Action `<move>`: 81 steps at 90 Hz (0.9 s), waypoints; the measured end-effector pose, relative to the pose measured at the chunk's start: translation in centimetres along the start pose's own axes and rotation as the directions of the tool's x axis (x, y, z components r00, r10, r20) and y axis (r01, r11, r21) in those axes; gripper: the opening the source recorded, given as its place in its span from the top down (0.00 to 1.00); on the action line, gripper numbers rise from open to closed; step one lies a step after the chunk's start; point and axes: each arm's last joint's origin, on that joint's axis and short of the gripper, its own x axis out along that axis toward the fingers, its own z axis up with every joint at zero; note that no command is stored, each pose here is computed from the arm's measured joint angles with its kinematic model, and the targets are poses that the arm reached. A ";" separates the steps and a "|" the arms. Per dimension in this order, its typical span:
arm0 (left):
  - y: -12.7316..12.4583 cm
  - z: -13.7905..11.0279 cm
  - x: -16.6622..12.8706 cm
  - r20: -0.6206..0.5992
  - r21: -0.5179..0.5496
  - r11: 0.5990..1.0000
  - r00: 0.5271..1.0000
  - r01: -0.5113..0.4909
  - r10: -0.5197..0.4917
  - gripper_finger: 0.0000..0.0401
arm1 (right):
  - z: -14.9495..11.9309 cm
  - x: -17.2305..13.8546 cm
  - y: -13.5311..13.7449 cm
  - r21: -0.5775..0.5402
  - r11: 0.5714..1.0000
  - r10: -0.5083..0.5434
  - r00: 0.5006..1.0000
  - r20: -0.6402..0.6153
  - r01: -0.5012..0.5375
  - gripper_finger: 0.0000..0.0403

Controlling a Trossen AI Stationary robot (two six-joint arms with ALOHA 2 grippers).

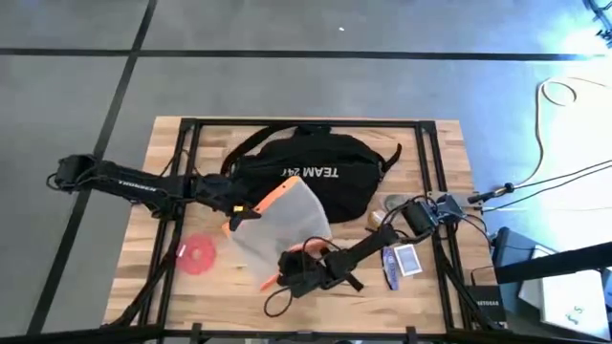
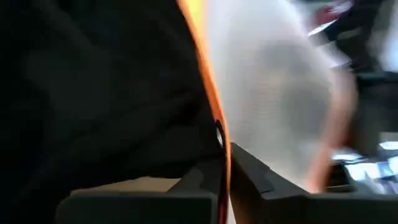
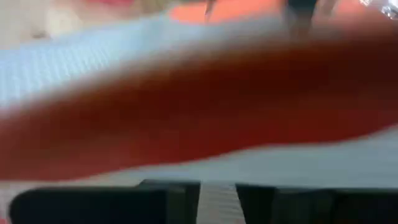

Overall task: Unpack backpack
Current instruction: Remove the black pen from the white zip bag

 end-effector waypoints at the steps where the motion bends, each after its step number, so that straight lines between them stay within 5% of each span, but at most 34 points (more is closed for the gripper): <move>1: -0.1 0.0 0.0 0.006 -0.002 1.000 1.000 0.010 -0.010 1.00 | -0.1 0.0 -0.1 0.000 1.000 -0.002 1.000 -0.006 0.002 0.86; 26: -0.4 -0.6 0.5 -0.017 -0.020 1.000 1.000 -0.008 0.008 1.00 | 1.2 -2.5 -2.3 -0.028 0.997 -0.078 0.994 -0.076 0.076 0.99; 55: -2.3 0.5 0.8 0.176 -0.028 0.994 0.979 0.105 -0.099 1.00 | 2.8 -5.3 -3.3 -0.049 0.997 -0.064 0.996 -0.067 0.061 1.00; 81: -2.6 0.1 0.9 0.171 -0.005 0.995 0.980 0.104 -0.101 0.95 | 3.0 -5.8 -3.3 -0.044 0.997 -0.067 0.996 -0.058 0.064 1.00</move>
